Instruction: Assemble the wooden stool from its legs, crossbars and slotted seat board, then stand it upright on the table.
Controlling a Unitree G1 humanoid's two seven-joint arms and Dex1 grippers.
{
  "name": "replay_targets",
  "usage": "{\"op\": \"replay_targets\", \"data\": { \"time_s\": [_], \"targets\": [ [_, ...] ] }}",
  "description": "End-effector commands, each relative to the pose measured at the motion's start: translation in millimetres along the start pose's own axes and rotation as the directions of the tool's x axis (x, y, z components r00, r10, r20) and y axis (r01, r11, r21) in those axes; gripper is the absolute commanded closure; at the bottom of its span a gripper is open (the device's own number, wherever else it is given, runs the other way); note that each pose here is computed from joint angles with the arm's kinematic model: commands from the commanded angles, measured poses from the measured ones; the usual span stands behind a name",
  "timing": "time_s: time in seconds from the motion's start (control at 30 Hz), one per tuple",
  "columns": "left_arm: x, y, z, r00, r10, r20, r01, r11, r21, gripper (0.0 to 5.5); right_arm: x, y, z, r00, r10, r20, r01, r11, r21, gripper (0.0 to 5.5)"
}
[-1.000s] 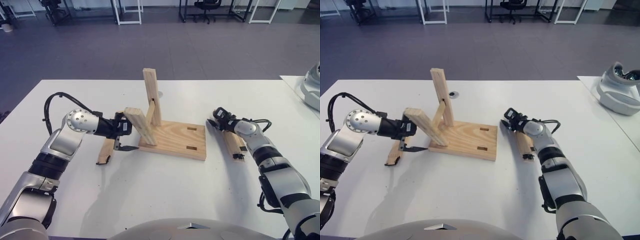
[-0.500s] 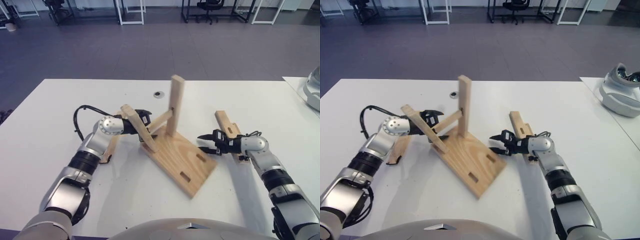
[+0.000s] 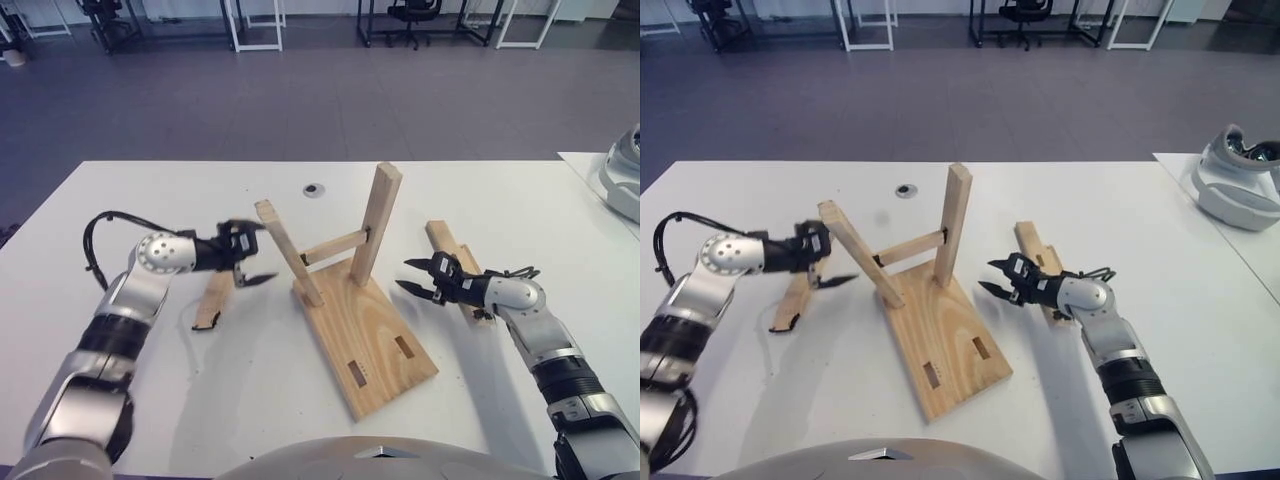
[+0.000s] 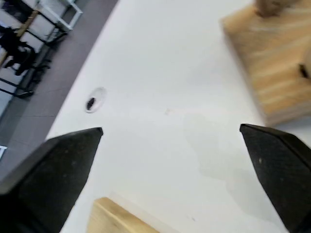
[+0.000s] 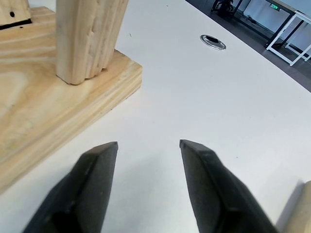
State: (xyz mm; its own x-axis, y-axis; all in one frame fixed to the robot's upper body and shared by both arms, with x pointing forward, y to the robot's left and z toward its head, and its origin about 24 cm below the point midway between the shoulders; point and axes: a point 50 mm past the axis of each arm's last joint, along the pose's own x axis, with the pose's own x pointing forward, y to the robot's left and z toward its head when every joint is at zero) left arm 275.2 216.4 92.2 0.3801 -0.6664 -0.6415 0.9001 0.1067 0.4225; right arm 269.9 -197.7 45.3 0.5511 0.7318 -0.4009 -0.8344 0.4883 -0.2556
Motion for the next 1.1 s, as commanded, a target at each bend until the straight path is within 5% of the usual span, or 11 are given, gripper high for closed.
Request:
{"op": "replay_targets", "data": {
  "time_s": [0.03,0.3,0.63,0.8,1.1],
  "targets": [
    [5,-29,5,0.984,-0.149,-0.094,0.152,0.988,0.029,0.28,1,11,5,0.998,0.062,-0.008,-0.062,0.998,-0.005,3.11],
    [82,-50,36,1.000,0.006,0.016,-0.004,0.993,-0.115,0.28,34,50,9,0.992,0.119,-0.047,-0.117,0.992,0.042,3.11],
    [84,-22,34,0.975,0.221,-0.018,-0.221,0.964,-0.147,0.28,-5,7,22,0.987,-0.150,0.051,0.139,0.975,0.173,3.11],
    [82,-34,35,0.981,0.194,-0.012,-0.194,0.969,-0.154,0.28,-25,0,-6,0.977,-0.135,-0.165,0.141,0.990,0.025,3.11],
    [102,-27,37,0.977,0.210,-0.024,-0.211,0.958,-0.195,0.28,27,34,-2,0.994,0.022,-0.106,-0.017,0.999,0.041,3.11]
  ]
}}
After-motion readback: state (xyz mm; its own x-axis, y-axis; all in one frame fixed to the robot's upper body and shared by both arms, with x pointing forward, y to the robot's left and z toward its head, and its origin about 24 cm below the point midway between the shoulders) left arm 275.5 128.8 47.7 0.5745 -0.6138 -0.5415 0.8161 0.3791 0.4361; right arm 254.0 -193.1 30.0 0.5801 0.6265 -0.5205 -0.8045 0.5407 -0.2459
